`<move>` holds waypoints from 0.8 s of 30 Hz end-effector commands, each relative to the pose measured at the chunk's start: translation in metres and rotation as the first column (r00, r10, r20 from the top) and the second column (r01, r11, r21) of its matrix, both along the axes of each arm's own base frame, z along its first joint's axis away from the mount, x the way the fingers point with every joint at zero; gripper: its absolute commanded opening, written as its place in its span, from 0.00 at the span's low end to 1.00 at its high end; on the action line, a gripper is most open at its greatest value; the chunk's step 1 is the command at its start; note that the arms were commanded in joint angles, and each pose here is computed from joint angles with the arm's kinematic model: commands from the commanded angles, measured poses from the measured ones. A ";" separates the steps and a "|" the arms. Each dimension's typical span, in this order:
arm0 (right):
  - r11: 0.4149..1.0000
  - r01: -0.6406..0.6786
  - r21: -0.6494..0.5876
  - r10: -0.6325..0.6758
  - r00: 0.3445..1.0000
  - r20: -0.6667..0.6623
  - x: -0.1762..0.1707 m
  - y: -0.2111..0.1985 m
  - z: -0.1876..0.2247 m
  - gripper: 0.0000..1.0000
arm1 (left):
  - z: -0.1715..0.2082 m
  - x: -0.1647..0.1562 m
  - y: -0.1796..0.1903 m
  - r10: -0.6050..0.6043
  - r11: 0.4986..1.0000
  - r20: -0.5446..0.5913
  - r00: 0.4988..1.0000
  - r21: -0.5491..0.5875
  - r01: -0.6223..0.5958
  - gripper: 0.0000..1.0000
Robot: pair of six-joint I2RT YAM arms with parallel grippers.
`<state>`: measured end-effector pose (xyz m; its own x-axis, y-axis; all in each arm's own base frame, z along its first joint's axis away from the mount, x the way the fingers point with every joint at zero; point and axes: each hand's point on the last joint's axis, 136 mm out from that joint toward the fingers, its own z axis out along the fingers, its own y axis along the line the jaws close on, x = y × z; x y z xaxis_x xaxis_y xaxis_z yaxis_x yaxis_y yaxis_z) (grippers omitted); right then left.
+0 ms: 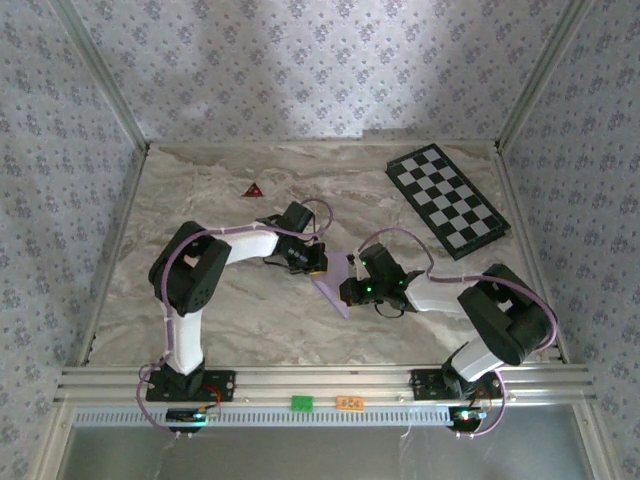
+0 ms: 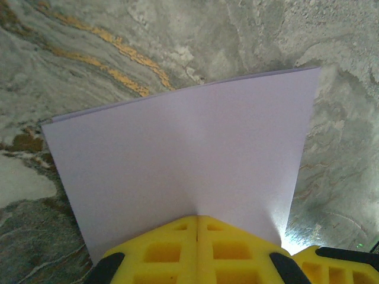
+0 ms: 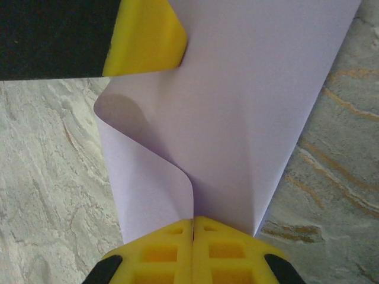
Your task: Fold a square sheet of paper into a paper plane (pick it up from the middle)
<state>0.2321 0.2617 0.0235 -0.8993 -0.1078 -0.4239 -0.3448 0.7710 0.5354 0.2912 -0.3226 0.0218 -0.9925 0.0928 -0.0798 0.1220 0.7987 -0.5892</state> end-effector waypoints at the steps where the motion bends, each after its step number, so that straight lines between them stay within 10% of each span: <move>1: 1.000 0.012 -0.022 -0.012 1.000 0.002 0.005 -0.003 0.000 0.00 | -0.015 -0.007 0.006 0.003 0.999 -0.044 0.999 0.038 -0.002 0.05; 24: 0.999 0.020 -0.036 -0.019 1.000 0.023 0.009 -0.006 0.007 0.00 | -0.014 -0.007 0.006 0.003 0.999 -0.040 0.999 0.039 -0.002 0.05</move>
<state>0.2344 0.2581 0.0226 -0.9015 -0.1102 -0.4184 -0.3364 0.7867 0.5176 0.2915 -0.3229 0.0220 -0.9924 0.0921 -0.0813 0.1224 0.7979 -0.5902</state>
